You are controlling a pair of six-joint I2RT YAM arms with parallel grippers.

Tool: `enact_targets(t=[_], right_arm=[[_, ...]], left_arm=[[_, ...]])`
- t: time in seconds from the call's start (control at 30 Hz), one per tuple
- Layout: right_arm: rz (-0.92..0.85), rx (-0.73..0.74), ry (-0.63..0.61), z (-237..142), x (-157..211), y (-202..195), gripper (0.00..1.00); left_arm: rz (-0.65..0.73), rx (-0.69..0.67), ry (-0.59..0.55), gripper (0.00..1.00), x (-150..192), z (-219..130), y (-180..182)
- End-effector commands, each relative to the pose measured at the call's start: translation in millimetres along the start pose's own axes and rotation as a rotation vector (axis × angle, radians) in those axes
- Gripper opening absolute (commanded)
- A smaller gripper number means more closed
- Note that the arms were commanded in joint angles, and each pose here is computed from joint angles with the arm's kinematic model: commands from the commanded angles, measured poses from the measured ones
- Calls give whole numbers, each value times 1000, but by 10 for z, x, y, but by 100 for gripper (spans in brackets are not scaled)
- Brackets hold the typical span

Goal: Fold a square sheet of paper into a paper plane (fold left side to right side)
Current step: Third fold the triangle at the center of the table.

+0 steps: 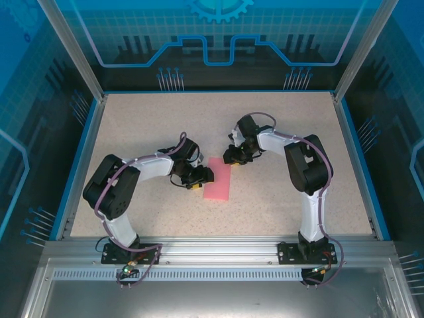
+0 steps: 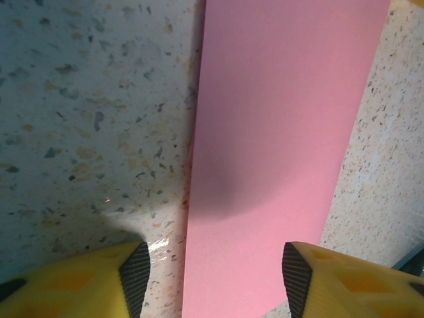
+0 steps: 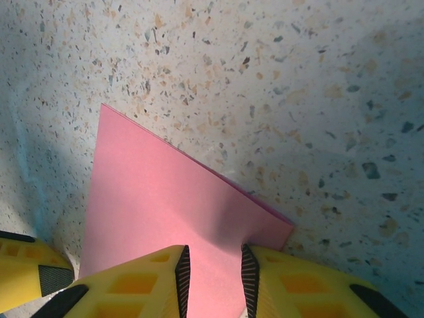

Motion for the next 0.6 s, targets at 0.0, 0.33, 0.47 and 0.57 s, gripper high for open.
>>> enact_targets(t=[0.0,0.33,0.47,0.57], right_arm=[[-2,41,40,127,67,-81,30],[-2,38,39,132,51,-81,30],[-3,37,35,129,39,-86,30],[-10,35,29,121,30,-77,31]], left_arm=[[7,73,36,54,10,108,-144],[16,70,18,39,2,53,-165],[21,59,15,34,16,15,-164],[19,52,19,30,34,9,-156]])
Point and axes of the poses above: each hand's point on the last joint's axis, 136 mm out from that joint toward the fingers, its own z axis out along the fingers, its own y axis along the line the jaws close on, x = y × z, the point moved 4 cm from there along -z, back along the fingers, and after that the axes turned 15 degrees about z, right-handed, at the moved point
